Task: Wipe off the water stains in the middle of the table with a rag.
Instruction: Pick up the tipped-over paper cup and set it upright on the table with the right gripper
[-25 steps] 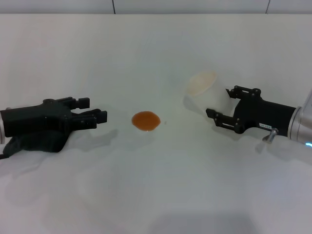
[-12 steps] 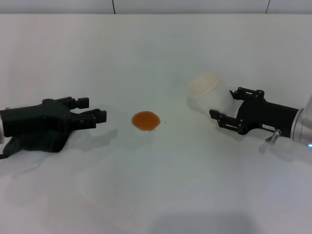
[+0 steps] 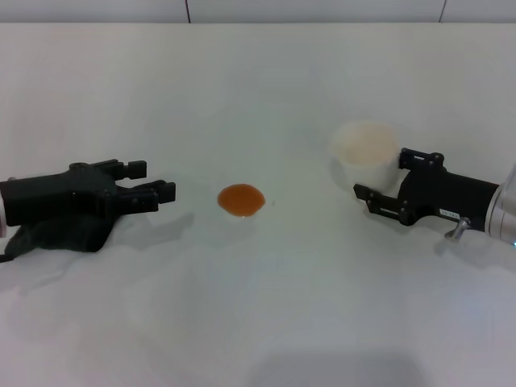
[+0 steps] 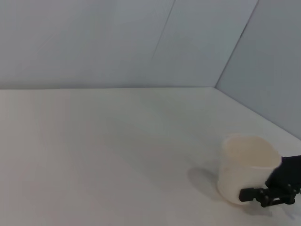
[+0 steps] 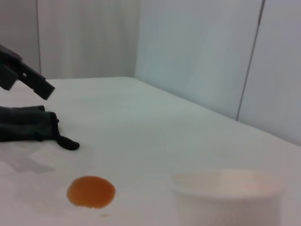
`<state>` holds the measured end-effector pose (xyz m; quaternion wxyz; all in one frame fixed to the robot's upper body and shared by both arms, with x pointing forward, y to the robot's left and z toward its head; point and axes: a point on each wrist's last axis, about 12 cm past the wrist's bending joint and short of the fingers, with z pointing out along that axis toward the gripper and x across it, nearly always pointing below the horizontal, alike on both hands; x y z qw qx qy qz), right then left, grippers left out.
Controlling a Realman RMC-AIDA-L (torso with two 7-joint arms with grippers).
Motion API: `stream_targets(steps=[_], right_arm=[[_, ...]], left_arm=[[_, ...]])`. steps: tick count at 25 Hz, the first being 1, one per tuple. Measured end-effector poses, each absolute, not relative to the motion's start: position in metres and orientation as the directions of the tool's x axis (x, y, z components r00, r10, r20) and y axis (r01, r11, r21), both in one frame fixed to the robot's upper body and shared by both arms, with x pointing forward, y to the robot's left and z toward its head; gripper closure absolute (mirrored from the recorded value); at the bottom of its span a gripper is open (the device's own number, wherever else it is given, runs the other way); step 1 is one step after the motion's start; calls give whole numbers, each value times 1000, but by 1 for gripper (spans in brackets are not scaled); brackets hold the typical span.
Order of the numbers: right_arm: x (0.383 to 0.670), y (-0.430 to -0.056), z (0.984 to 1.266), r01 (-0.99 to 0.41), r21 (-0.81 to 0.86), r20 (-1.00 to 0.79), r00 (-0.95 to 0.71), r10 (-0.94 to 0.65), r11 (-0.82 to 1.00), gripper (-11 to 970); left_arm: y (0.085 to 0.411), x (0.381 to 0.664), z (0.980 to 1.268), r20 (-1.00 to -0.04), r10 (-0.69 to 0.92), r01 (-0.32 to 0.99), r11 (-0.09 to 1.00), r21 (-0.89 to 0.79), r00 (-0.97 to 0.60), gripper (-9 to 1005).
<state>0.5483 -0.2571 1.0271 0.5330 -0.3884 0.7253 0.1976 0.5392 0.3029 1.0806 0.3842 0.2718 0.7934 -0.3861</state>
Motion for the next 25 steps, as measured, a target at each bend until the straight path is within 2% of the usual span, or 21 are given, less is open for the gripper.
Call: stream_targets(steps=[22,25], right_arm=[[543,-259,1025,-775,-112,-930,-139,-340,622,303],[544,-259,1026,-775,-100,-932,-147,-332,624,193]], left_arm=[[302,540,1082,-817,136,727,554,-406,-560,147],[302,540,1082,-817,136,727,553,-407,-561,147]])
